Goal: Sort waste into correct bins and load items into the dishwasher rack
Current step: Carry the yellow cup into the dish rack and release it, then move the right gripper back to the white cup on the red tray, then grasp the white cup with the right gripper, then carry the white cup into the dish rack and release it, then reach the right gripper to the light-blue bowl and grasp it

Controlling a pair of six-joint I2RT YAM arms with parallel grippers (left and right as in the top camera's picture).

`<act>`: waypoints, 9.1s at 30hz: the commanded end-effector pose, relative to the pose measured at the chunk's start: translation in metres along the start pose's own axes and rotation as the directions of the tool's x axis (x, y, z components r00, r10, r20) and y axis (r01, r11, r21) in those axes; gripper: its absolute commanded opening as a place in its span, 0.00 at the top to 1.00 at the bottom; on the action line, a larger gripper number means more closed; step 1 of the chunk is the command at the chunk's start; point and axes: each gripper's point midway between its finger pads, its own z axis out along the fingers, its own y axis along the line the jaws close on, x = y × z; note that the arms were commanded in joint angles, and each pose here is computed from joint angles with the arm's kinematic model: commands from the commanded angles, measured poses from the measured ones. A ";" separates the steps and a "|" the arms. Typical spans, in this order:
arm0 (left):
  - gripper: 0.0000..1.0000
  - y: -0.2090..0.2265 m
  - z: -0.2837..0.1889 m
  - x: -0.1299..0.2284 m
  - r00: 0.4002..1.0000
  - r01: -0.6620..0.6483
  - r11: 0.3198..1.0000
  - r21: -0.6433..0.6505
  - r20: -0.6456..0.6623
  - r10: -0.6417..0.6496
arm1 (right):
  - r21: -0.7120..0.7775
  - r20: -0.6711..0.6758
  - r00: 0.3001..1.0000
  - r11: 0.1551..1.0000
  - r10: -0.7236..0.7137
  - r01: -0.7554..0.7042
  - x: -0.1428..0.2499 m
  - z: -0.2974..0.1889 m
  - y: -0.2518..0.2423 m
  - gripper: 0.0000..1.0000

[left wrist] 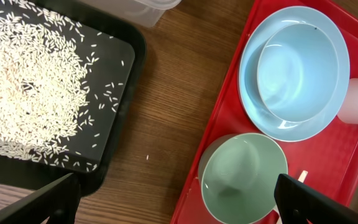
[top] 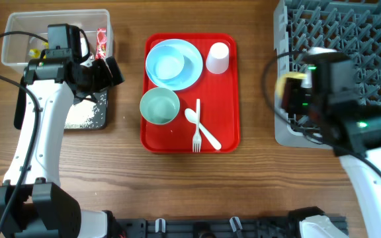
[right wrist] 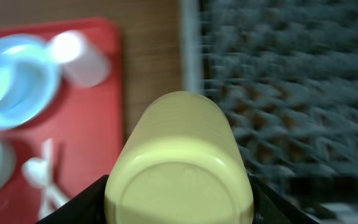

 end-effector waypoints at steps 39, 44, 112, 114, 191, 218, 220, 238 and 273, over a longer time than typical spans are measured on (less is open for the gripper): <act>0.00 0.000 -0.002 -0.005 1.000 -0.001 1.000 -0.001 0.018 0.001 | 0.335 -0.184 0.766 0.772 0.616 -0.541 0.054 0.101 -0.230 0.53; 0.00 0.000 -0.002 -0.005 1.000 -0.001 1.000 -0.001 0.018 0.001 | 0.344 -0.215 0.753 0.770 0.622 -0.537 0.062 0.107 -0.229 0.53; 0.00 0.003 -0.002 0.002 1.000 0.003 1.000 -0.012 -0.009 -0.003 | -0.286 -0.128 0.985 0.955 -0.111 0.070 -0.024 0.274 0.187 0.16; 0.00 0.003 -0.002 0.001 1.000 0.002 1.000 -0.011 -0.007 -0.003 | -0.302 -0.126 0.985 0.951 -0.115 0.072 -0.023 0.275 0.190 0.16; 0.00 0.005 0.002 -0.006 1.000 0.001 1.000 -0.026 0.016 -0.001 | 0.112 -0.086 0.949 0.949 0.304 -0.294 0.046 0.015 -0.082 0.47; 0.00 0.006 0.002 -0.003 1.000 0.002 1.000 -0.030 0.005 -0.002 | 0.320 -0.360 0.804 0.872 0.473 -0.371 0.101 0.129 -0.127 0.48; 0.00 0.006 0.002 -0.003 1.000 0.002 1.000 -0.030 0.005 -0.002 | 0.320 -0.359 0.804 0.871 0.475 -0.372 0.101 0.130 -0.127 0.47; 0.00 0.006 0.002 -0.002 1.000 0.003 0.999 -0.032 0.001 -0.003 | 0.047 -0.239 0.913 0.943 0.331 -0.330 0.013 0.079 -0.097 0.10; 0.00 0.011 0.023 0.005 0.998 0.007 0.998 -0.055 -0.060 -0.011 | -0.583 -0.159 0.986 0.811 -0.056 -0.048 0.005 0.184 0.288 0.21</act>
